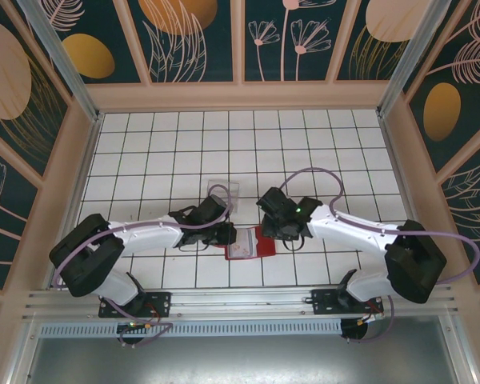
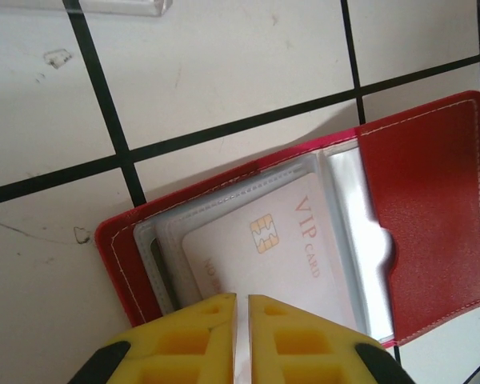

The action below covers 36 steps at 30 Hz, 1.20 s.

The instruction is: Take the credit cards out of the card holder

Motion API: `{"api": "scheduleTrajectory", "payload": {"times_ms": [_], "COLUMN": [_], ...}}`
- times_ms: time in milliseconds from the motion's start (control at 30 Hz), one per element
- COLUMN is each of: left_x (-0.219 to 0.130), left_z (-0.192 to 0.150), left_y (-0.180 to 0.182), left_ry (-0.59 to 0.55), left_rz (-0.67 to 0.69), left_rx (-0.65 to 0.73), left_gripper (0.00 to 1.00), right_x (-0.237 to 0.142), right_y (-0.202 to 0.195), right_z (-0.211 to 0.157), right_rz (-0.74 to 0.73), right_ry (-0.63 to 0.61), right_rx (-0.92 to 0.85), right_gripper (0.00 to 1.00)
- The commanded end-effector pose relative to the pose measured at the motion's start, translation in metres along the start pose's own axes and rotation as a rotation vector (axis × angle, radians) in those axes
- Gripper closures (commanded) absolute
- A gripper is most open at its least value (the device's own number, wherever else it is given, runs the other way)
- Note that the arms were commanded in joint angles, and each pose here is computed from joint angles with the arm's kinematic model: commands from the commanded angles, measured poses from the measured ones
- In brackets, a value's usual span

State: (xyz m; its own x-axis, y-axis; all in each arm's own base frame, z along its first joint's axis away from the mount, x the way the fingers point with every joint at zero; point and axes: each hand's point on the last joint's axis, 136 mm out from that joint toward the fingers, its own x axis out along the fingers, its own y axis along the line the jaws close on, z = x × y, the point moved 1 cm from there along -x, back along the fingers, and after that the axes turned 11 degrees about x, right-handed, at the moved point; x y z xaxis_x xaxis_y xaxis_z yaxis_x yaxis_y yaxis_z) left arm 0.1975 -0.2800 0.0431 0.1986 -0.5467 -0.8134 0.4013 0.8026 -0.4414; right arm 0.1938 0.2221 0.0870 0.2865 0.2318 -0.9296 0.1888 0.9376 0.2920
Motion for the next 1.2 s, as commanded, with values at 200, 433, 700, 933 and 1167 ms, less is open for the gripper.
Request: {"api": "scheduleTrajectory", "payload": {"times_ms": [200,433,700,933,1167], "left_x": [-0.007,-0.014,-0.030,-0.017,-0.031], "left_z": [-0.003,0.000,0.019,0.022,0.021], "left_y": [0.002,-0.007,-0.022,-0.030,0.006], "left_ry": [-0.018,-0.028,-0.068,-0.032,-0.089], "left_rz": [0.004,-0.031,-0.050,-0.014,0.117], "left_rx": [-0.019,-0.044,-0.102,-0.141,-0.201], "left_gripper": [0.86,0.89,0.86,0.84,0.84], "right_x": [-0.018,0.007,0.036,0.055,0.053], "right_y": [0.047,0.050,0.023,0.001,0.011], "right_z": [0.000,-0.018,-0.036,-0.052,-0.056], "right_rz": [0.203,0.406,0.442,0.384,0.408], "right_ry": [0.075,0.203,0.283,0.311,0.321], "right_rx": [-0.007,0.024,0.013,0.023,0.026], "right_gripper": [0.64,0.74,0.77,0.79,0.80]}}
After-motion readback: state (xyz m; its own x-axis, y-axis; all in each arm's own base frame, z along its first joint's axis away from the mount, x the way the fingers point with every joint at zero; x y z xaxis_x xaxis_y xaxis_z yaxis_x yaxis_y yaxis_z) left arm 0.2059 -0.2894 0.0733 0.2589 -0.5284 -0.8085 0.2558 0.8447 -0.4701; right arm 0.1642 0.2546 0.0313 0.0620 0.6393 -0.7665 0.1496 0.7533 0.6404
